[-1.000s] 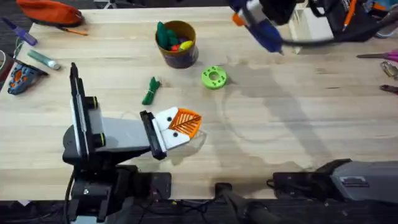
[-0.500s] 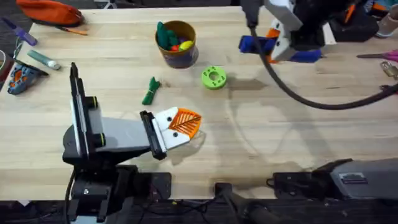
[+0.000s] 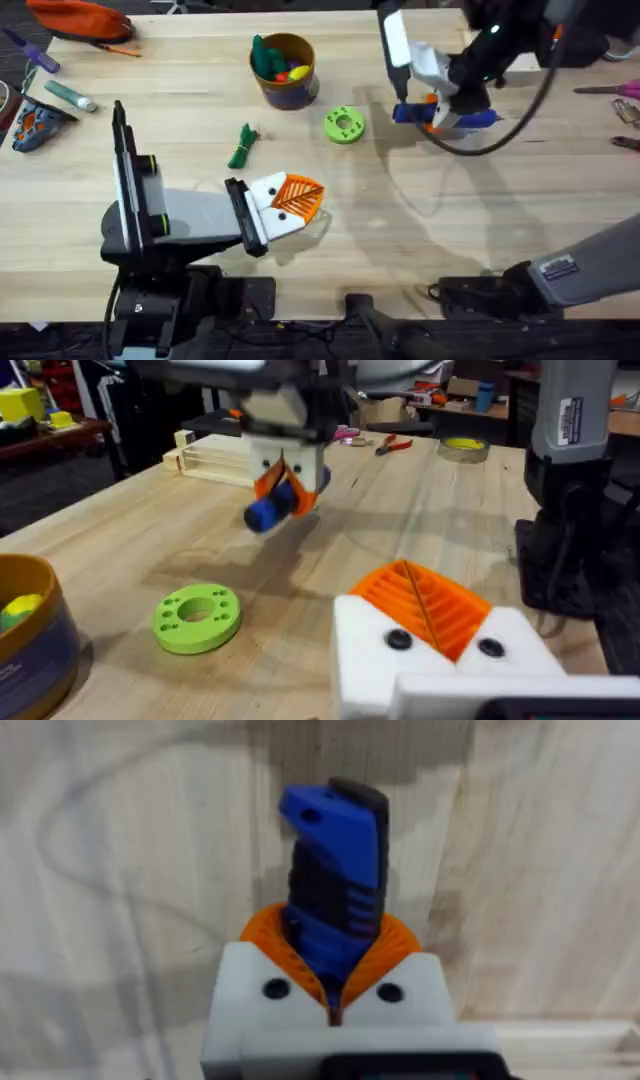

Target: Pick up the gripper from the table and insert it into the empty holder that is missing its gripper. Then pick up a screw, insert it into the mounting hole, and use the screwdriver to tighten it. Finally, clean up the table by picking up the vegetable and placing it into the bucket.

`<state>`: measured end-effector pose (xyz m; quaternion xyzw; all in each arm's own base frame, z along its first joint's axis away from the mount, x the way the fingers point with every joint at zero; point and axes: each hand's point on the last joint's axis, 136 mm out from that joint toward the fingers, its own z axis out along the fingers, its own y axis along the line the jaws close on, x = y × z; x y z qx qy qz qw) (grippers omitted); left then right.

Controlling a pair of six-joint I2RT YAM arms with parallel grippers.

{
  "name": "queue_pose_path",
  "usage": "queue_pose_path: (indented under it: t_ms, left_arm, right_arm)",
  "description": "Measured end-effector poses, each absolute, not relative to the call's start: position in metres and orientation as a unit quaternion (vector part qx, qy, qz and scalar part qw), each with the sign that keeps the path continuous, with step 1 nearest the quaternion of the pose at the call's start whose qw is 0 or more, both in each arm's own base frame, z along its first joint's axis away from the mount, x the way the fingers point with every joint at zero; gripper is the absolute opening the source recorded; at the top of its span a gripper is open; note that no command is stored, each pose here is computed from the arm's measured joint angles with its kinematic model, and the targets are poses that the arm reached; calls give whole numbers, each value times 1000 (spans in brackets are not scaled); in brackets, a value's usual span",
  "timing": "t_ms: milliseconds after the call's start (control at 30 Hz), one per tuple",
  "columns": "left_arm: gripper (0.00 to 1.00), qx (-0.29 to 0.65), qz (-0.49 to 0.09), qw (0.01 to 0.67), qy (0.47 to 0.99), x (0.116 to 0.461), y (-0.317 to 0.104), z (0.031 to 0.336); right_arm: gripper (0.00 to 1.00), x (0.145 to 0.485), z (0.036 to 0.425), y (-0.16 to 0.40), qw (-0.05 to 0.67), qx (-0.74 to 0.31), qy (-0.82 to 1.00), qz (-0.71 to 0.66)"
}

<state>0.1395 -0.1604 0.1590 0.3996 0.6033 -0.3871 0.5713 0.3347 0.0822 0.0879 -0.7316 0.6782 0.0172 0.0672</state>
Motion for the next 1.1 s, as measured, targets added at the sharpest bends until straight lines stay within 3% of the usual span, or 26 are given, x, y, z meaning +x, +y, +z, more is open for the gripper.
queue_pose_path:
  t_ms: [267, 700, 800, 833, 867, 1100]
  left_arm:
    - [16, 400, -387, 571, 603, 140, -160, 159]
    - [16, 400, -387, 571, 603, 140, -160, 159]
    - [16, 400, -387, 571, 603, 140, -160, 159]
    - [16, 400, -387, 571, 603, 140, -160, 159]
    - [16, 400, -387, 571, 603, 140, -160, 159]
    - [16, 400, -387, 571, 603, 140, -160, 159]
  right_arm:
    - [23, 333, 56, 81, 38, -761, 647, 38]
    - [37, 332, 46, 79, 29, -778, 625, 46]
    - [437, 331, 46, 78, 26, -779, 625, 46]
    - [866, 332, 46, 78, 27, -779, 625, 46]
    - [961, 332, 46, 78, 26, -779, 625, 45]
    - [992, 332, 46, 78, 26, -779, 625, 44]
